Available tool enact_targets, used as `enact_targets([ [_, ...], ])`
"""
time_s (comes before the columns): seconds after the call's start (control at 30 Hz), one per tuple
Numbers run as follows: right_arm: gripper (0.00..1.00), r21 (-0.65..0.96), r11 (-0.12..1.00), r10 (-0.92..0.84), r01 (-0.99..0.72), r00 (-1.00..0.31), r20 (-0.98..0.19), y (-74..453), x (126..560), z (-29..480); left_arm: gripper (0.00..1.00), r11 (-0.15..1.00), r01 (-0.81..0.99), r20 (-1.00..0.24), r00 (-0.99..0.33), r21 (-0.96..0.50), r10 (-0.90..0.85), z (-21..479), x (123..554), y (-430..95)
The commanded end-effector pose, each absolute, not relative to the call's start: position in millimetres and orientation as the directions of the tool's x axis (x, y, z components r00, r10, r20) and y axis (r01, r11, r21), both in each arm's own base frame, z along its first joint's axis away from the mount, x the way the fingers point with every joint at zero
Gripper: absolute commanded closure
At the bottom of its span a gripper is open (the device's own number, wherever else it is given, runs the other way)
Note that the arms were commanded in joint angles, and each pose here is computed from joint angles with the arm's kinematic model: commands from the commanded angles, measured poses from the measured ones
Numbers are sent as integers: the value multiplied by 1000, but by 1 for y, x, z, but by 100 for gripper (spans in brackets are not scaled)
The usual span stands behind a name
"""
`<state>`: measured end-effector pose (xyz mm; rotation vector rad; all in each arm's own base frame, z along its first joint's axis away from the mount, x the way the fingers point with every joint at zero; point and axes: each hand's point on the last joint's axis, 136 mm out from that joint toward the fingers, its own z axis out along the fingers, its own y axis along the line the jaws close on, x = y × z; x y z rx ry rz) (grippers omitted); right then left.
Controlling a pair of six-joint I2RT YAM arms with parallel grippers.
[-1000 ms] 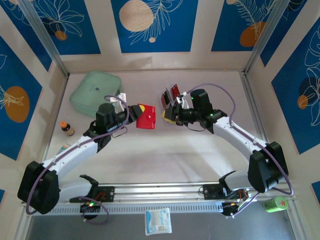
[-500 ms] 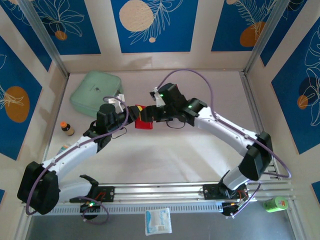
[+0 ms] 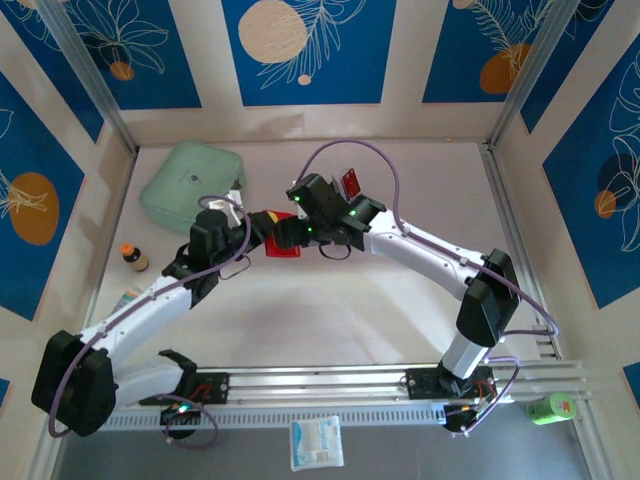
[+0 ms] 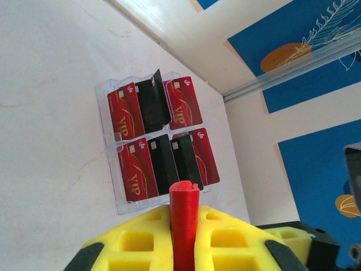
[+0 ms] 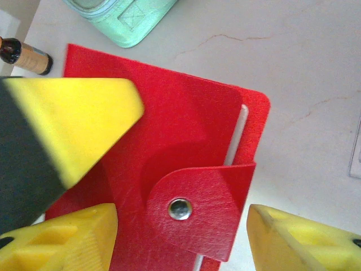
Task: Put the credit cards into the card holder
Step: Open the button on the card holder.
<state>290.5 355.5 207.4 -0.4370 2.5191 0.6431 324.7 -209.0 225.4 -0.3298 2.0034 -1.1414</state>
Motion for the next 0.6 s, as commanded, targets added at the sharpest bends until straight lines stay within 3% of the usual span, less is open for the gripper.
enact_targets([
  [0.0, 39, 318, 866, -185, -386, -838, -514, 346, 293, 187, 100, 508, 212, -514, -629, -835, -583, 251, 322, -212],
  [0.2, 49, 297, 881, -181, -368, -843, -507, 340, 296, 175, 100, 496, 214, -506, -635, -841, -584, 252, 322, -214],
  [0.47, 78, 234, 915, -172, -328, -843, -510, 330, 303, 161, 100, 491, 219, -505, -636, -843, -584, 255, 321, -215],
  [0.57, 94, 235, 915, -173, -327, -846, -505, 329, 302, 158, 100, 488, 220, -504, -636, -845, -585, 256, 321, -215],
])
